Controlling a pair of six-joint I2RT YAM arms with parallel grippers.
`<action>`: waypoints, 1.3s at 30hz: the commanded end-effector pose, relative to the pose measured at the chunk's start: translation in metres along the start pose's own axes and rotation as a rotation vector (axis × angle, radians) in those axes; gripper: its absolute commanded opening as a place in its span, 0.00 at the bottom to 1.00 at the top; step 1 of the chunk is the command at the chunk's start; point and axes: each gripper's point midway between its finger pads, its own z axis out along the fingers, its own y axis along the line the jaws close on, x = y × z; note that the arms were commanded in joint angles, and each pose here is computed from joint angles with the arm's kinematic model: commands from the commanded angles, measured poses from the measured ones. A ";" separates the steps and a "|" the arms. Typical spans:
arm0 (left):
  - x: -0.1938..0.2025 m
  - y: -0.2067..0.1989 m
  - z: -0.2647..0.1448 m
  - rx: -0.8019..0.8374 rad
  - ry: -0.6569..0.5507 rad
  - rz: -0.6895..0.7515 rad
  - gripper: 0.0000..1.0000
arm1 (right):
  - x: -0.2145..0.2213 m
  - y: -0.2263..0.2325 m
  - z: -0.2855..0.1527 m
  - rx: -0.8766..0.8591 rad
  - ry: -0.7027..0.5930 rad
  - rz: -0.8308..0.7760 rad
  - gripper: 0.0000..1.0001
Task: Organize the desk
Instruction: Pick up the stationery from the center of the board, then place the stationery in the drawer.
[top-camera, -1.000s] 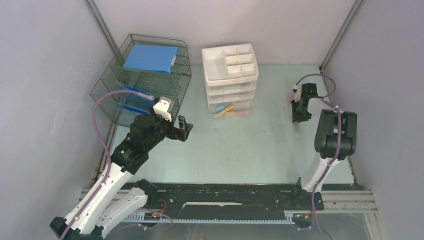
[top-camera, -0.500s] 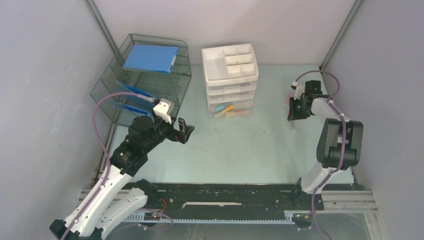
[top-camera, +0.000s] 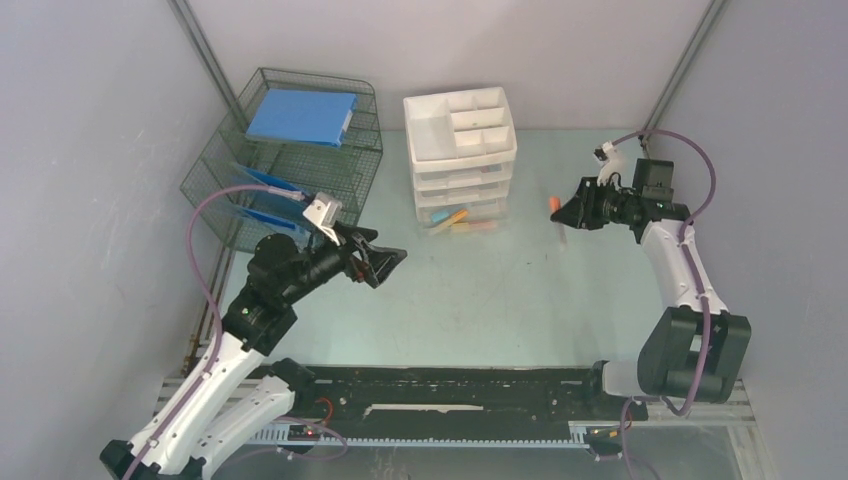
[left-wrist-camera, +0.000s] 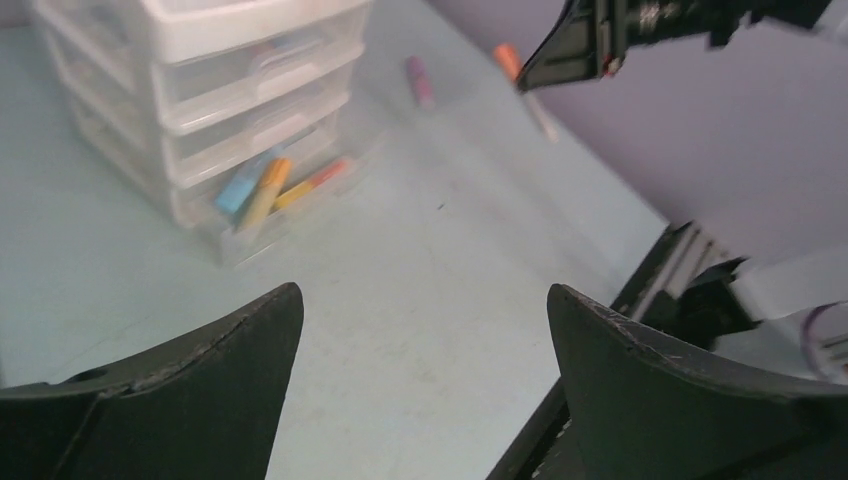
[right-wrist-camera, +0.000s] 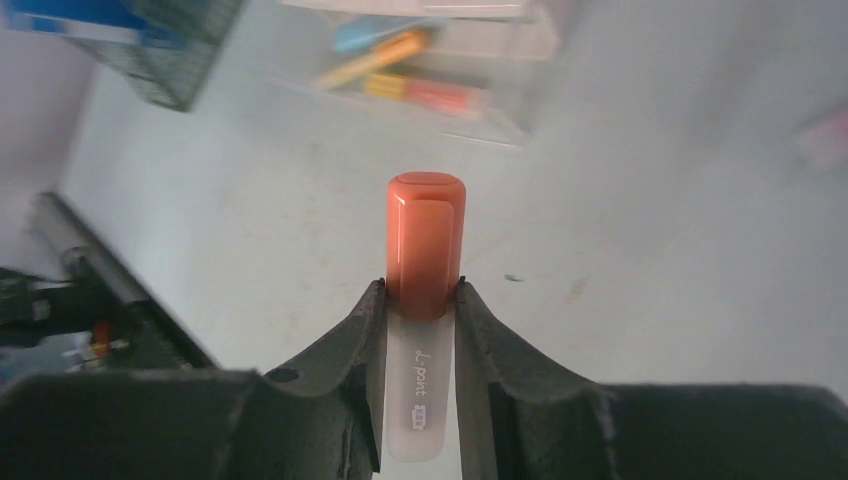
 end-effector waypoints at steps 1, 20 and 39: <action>-0.018 -0.035 0.012 0.159 -0.106 -0.197 0.99 | -0.015 0.056 -0.013 -0.267 -0.087 0.062 0.00; 0.004 -0.090 0.129 0.033 -0.169 -0.421 0.94 | -0.007 0.123 -0.010 -0.513 -0.036 0.101 0.00; 0.065 -0.123 0.228 -0.117 0.009 -0.420 0.67 | -0.004 0.133 -0.006 -0.531 -0.019 0.084 0.00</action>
